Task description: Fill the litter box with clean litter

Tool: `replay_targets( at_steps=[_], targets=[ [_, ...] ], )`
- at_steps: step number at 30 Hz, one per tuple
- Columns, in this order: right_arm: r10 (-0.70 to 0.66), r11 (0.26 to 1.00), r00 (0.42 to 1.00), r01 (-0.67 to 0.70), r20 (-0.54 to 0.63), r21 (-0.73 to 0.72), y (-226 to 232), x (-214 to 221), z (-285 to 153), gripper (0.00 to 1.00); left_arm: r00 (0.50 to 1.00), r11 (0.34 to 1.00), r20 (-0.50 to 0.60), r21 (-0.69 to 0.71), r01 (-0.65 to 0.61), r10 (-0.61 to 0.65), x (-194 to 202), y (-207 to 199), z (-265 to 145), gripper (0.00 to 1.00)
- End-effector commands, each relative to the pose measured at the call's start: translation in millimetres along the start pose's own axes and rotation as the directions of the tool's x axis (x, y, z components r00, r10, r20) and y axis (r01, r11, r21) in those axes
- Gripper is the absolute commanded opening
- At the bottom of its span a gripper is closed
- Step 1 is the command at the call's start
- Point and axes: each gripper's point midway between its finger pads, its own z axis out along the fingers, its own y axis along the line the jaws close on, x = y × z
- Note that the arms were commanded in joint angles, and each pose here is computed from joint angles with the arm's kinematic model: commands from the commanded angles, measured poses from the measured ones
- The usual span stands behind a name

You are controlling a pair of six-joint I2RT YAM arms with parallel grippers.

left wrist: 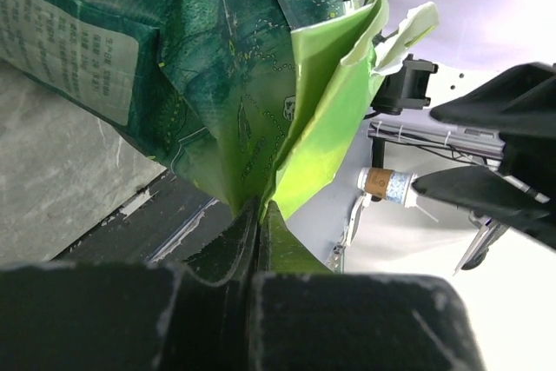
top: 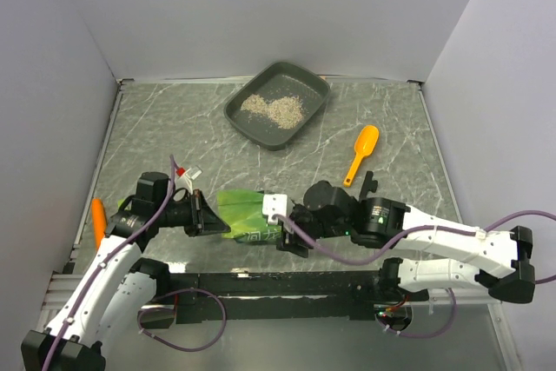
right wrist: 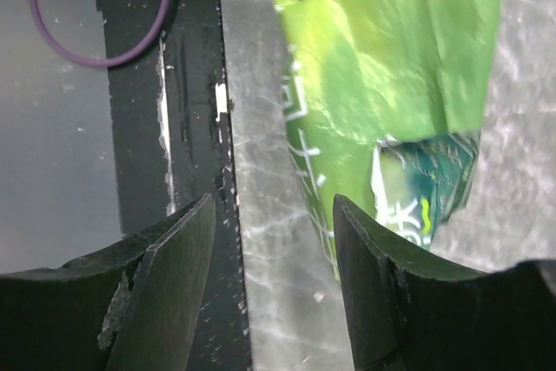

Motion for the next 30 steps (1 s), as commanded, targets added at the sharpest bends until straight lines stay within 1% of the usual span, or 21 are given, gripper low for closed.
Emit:
replay_targets(
  at_steps=[1,2,7,9,11,15,25,30],
  targets=[
    [-0.161,0.986,0.984,0.156,0.082,0.066,-5.7,-12.1,2.8,0.65,0.998,0.998,0.056,-0.062,-0.019,0.023,-13.1,5.9,-3.6,0.01],
    [-0.169,0.984,0.983,0.165,0.073,0.060,-4.1,-4.9,7.3,0.65,0.998,0.998,0.056,-0.063,-0.018,0.022,-13.0,6.6,-3.7,0.01],
    [-0.219,0.975,0.973,0.215,0.076,0.061,-3.9,0.0,23.0,0.66,0.998,0.998,0.056,-0.065,-0.016,0.019,-13.2,8.1,-3.8,0.01],
    [-0.241,0.968,0.969,0.236,0.046,0.085,-9.9,3.9,30.4,0.67,0.998,0.998,0.053,-0.067,-0.018,0.022,-14.0,9.0,-3.9,0.01],
    [-0.259,0.961,0.965,0.253,0.045,0.108,-14.3,2.3,33.6,0.67,0.999,0.997,0.050,-0.074,-0.013,0.017,-13.9,10.7,-3.9,0.01],
    [-0.279,0.956,0.959,0.271,0.058,0.109,-15.0,-3.4,35.9,0.67,0.999,0.997,0.046,-0.071,-0.012,0.016,-13.8,11.0,-4.4,0.01],
    [-0.267,0.961,0.963,0.265,0.019,0.077,-11.7,13.1,51.2,0.67,0.999,0.997,0.051,-0.071,-0.013,0.016,-19.3,8.5,-7.6,0.01],
    [-0.250,0.963,0.968,0.249,0.000,0.107,-19.3,20.7,56.7,0.67,0.999,0.997,0.047,-0.070,-0.017,0.020,-19.8,7.1,-8.9,0.01]
  ],
)
